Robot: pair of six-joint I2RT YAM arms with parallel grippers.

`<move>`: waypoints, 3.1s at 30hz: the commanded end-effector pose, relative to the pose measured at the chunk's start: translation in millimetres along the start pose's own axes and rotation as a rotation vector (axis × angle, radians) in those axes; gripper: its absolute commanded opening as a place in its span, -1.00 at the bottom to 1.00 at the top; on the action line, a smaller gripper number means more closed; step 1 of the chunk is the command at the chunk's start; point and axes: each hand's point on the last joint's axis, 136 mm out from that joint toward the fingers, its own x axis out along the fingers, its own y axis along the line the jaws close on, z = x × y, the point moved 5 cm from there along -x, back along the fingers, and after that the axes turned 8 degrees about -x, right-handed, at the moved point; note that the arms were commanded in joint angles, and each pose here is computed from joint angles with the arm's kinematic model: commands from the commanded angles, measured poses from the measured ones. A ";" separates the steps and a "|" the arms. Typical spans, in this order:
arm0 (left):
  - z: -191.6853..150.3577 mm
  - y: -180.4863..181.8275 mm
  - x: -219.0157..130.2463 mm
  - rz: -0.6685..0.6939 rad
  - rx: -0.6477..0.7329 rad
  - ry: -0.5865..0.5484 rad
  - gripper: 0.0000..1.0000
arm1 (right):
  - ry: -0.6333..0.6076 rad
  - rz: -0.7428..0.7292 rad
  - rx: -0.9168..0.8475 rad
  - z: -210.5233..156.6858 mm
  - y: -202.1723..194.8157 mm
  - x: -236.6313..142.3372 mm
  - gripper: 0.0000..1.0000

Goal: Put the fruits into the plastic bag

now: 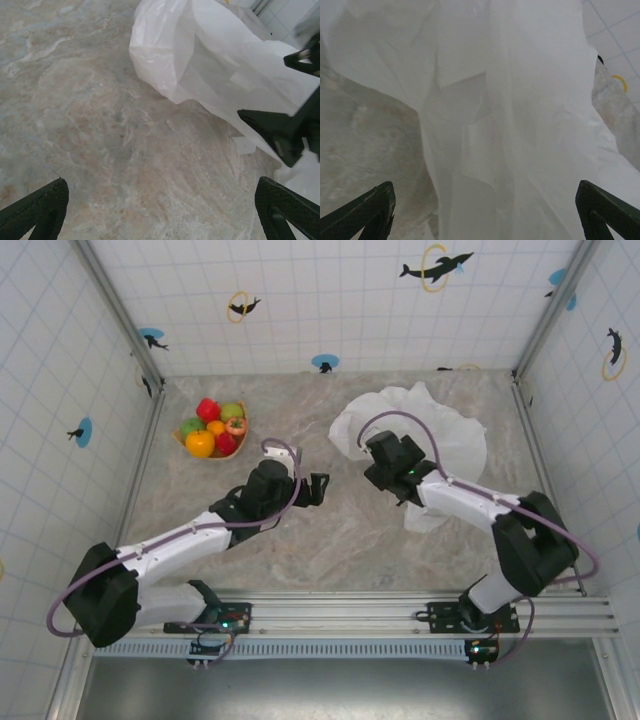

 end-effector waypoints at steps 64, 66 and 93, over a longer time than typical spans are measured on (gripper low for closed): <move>0.1 -48.8 59.8 -0.202 0.111 0.128 -0.54 | -0.138 -0.006 0.118 -14.3 -24.8 -47.2 -0.25; 0.8 -49.7 51.5 -0.248 0.091 0.142 -0.63 | -0.129 -0.011 0.077 -16.0 -17.8 -43.3 -0.07; 19.8 -6.8 41.5 -0.020 0.126 0.001 0.17 | -0.141 0.212 0.435 24.2 -18.8 -47.0 -1.00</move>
